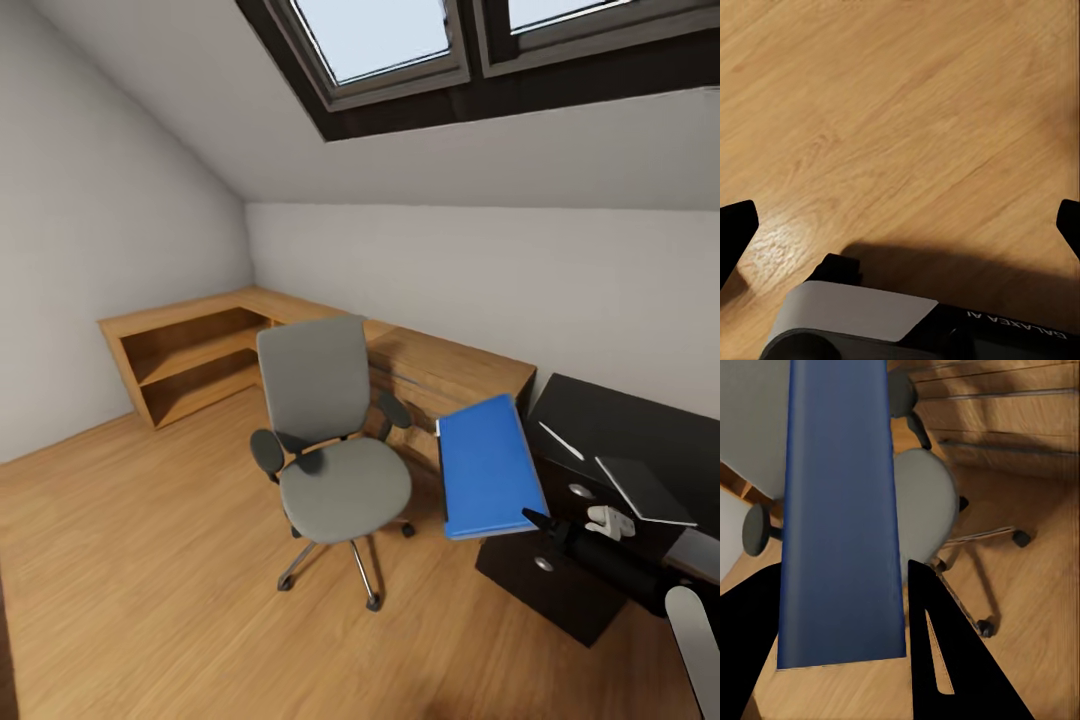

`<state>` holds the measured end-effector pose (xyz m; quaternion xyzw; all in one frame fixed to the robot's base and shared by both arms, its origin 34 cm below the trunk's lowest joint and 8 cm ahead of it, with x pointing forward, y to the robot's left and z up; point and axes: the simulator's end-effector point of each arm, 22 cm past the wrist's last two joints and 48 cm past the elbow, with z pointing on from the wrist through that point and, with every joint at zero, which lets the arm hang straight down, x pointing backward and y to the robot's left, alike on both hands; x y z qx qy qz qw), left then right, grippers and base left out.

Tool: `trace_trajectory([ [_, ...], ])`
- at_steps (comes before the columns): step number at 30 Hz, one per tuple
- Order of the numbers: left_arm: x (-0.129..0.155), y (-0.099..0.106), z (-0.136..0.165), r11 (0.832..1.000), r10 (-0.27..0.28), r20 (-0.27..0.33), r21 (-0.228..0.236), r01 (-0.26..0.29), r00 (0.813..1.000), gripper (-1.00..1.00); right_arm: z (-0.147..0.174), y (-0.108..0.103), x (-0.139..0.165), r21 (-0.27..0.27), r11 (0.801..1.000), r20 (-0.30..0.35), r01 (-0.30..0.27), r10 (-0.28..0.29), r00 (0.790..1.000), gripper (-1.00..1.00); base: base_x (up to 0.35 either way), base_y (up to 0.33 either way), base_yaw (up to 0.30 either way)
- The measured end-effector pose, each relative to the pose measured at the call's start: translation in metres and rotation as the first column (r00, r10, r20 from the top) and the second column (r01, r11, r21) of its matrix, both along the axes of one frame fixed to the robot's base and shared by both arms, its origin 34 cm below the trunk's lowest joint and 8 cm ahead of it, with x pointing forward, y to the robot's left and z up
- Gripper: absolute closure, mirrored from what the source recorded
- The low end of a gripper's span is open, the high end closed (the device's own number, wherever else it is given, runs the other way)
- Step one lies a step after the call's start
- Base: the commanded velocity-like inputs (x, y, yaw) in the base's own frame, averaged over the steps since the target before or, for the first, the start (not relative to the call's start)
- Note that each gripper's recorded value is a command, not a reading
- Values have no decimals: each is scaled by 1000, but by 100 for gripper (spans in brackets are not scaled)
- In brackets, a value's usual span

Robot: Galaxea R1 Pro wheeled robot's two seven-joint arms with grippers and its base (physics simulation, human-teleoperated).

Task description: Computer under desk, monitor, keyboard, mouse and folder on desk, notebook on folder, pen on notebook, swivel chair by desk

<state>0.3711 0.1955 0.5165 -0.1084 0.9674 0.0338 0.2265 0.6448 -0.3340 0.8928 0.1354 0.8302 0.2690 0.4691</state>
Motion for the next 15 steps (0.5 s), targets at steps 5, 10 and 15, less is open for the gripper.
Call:
trace_trajectory([
  [5,0,-1,8,1000,0,-1,-1,0,1000,-100,8,-6,0,1,1000,1,14,-14,1000,100,0,0,-285],
  [10,-1,-1,15,1000,0,-1,-1,0,1000,-100,15,-12,-1,4,1000,-2,29,-29,1000,100,0,0,-286],
  [15,-1,-2,23,1000,-1,-2,-3,1,1000,-100,20,-13,-2,8,999,-7,32,-32,999,100,0,0,-288],
])
